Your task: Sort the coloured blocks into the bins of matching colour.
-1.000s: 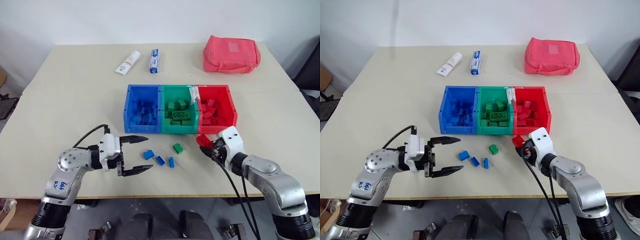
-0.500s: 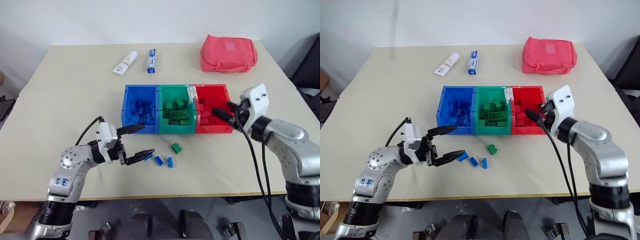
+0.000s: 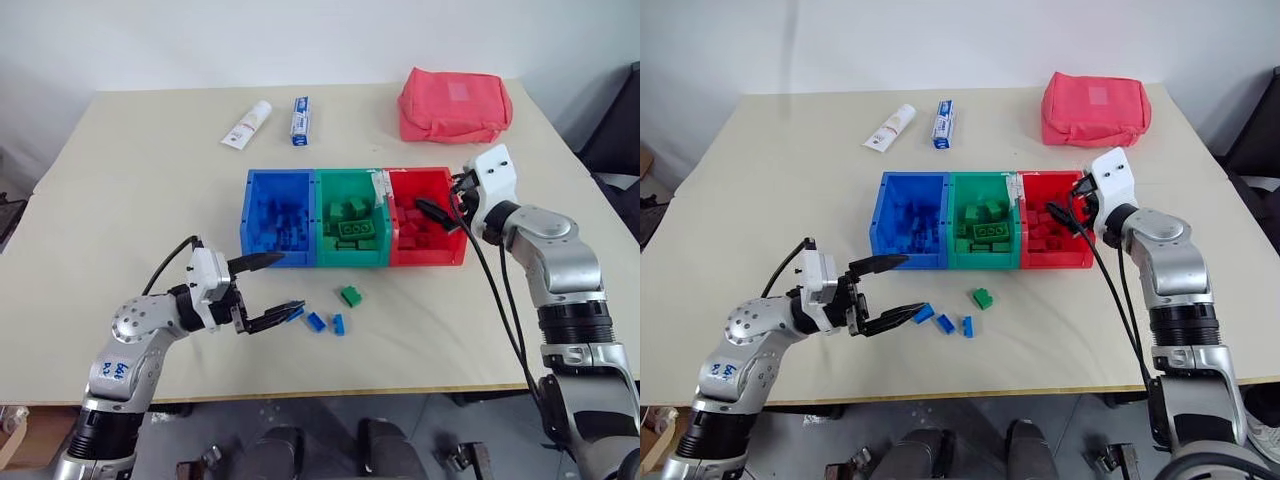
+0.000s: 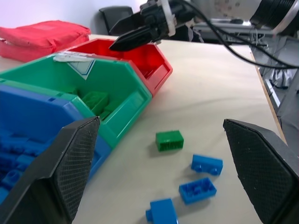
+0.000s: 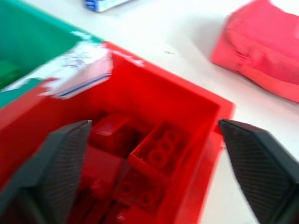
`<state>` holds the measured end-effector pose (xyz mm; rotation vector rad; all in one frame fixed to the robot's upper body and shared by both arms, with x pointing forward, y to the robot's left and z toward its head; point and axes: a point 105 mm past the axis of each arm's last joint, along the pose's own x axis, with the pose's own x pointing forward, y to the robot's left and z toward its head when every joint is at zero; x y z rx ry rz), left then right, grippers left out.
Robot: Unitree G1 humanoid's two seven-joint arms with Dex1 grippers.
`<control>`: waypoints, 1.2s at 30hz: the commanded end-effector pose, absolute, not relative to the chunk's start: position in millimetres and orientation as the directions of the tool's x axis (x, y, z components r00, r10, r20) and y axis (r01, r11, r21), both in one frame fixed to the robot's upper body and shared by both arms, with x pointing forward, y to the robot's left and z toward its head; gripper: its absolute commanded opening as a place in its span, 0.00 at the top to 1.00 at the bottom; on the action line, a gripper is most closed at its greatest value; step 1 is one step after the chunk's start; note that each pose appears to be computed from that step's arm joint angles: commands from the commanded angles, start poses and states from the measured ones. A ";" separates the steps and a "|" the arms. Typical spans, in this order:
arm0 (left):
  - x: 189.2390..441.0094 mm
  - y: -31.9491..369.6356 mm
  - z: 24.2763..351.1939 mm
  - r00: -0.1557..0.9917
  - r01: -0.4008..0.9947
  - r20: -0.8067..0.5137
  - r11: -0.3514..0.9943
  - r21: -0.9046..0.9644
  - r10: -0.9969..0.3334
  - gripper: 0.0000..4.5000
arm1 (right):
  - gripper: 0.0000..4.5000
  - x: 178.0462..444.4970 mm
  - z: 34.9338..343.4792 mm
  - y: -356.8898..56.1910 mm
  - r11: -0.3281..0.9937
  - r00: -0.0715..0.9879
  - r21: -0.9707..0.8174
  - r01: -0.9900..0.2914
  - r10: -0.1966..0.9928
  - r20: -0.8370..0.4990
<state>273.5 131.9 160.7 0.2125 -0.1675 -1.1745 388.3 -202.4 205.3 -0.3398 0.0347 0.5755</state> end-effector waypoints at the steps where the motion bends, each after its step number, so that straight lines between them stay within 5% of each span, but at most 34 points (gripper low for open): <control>1: 270.3 145.4 163.3 0.353 0.897 -0.017 0.333 0.292 -0.936 0.00 | 0.00 337.2 227.3 -197.2 0.579 0.645 -0.373 -0.724 0.761 -0.070; 6: 272.9 158.6 154.1 0.328 0.900 -0.070 0.289 0.327 -0.942 0.00 | 0.00 285.6 191.8 -212.0 0.382 0.484 -0.387 -0.839 0.849 -0.212; 11: 271.4 164.7 144.0 0.277 0.920 -0.117 0.228 0.317 -0.954 0.00 | 0.00 267.9 164.5 -228.9 0.295 0.450 -0.408 -0.864 0.817 -0.361; 16: 271.1 165.1 140.2 0.266 0.928 -0.128 0.218 0.303 -0.955 0.00 | 0.00 274.0 162.8 -209.8 0.317 0.444 -0.376 -0.871 0.834 -0.328; 22: 264.4 171.7 133.1 0.281 0.929 -0.149 0.229 0.289 -0.948 0.00 | 0.00 273.2 153.3 -137.2 0.308 0.359 -0.209 -0.928 0.889 -0.284; 28: 257.4 173.4 131.8 0.303 0.925 -0.138 0.256 0.282 -0.943 0.00 | 0.00 291.2 120.0 -98.3 0.326 0.381 -0.211 -0.921 0.862 -0.333; 36: 249.4 172.0 130.6 0.334 0.917 -0.123 0.293 0.271 -0.934 0.00 | 0.00 321.0 112.7 -81.5 0.383 0.438 -0.223 -0.896 0.845 -0.307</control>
